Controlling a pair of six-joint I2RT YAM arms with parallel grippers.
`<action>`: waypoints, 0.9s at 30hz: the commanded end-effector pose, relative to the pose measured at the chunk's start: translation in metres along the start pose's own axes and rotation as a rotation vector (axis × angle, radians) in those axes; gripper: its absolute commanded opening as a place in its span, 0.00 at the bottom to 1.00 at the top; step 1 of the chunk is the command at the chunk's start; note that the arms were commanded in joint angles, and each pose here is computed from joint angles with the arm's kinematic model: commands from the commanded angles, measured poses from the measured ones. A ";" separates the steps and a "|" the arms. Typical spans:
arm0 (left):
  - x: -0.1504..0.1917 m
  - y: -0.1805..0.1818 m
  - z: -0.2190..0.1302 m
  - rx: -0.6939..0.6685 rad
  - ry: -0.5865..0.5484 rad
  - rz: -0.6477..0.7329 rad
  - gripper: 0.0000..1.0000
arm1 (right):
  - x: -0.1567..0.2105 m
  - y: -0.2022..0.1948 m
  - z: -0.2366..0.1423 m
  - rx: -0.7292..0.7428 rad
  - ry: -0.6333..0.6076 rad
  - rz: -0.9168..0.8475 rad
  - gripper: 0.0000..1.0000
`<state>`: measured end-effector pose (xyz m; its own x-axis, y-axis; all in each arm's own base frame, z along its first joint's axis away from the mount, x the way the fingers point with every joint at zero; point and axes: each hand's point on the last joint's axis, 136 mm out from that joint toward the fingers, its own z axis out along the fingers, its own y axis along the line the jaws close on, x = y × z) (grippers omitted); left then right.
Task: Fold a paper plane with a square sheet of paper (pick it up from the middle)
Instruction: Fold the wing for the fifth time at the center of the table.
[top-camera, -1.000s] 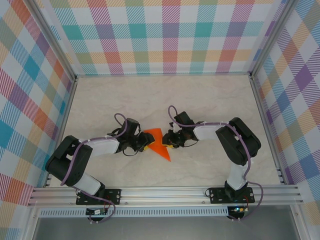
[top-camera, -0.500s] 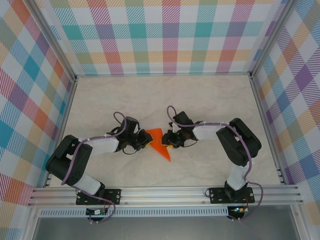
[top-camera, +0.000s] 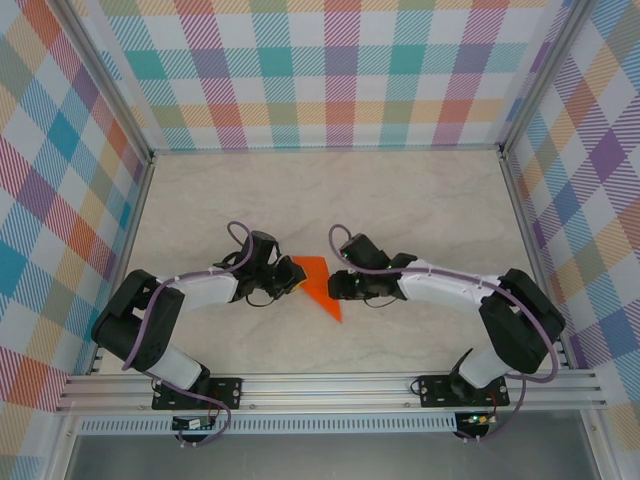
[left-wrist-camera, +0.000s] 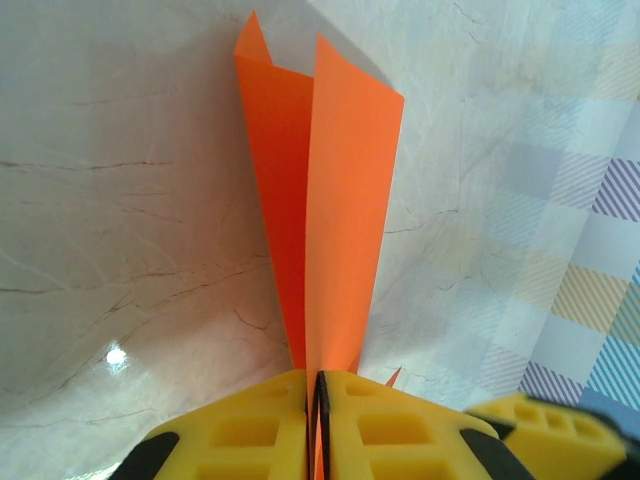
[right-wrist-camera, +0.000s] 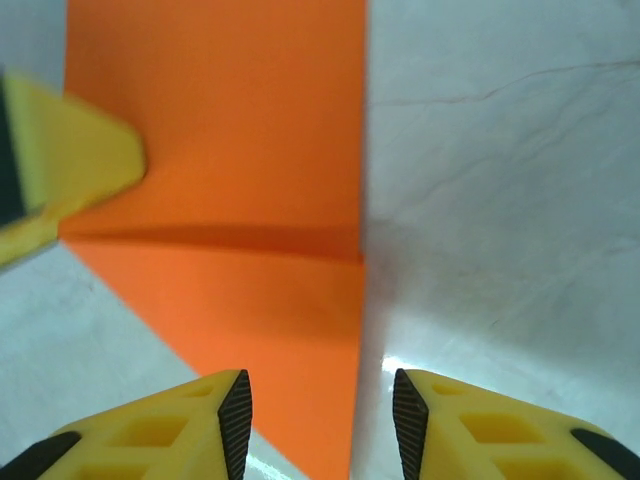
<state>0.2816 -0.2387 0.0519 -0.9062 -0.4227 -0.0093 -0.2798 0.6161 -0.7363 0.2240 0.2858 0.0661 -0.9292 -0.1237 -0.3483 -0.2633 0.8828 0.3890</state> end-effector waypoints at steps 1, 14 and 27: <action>-0.004 -0.007 -0.003 0.011 0.000 -0.004 0.11 | 0.001 -0.002 -0.007 0.139 -0.064 -0.163 0.45; -0.004 -0.008 -0.004 0.007 0.005 -0.001 0.11 | 0.016 0.029 0.025 0.371 -0.067 -0.439 0.42; -0.004 -0.009 -0.005 0.006 0.005 0.000 0.11 | 0.025 0.023 0.038 0.439 -0.041 -0.450 0.31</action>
<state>0.2819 -0.2390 0.0534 -0.9064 -0.4225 -0.0021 -0.2873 0.6201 -0.7300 0.2020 0.3204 0.0291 -0.7414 -0.5185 -0.4260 -0.5037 0.8494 -0.1572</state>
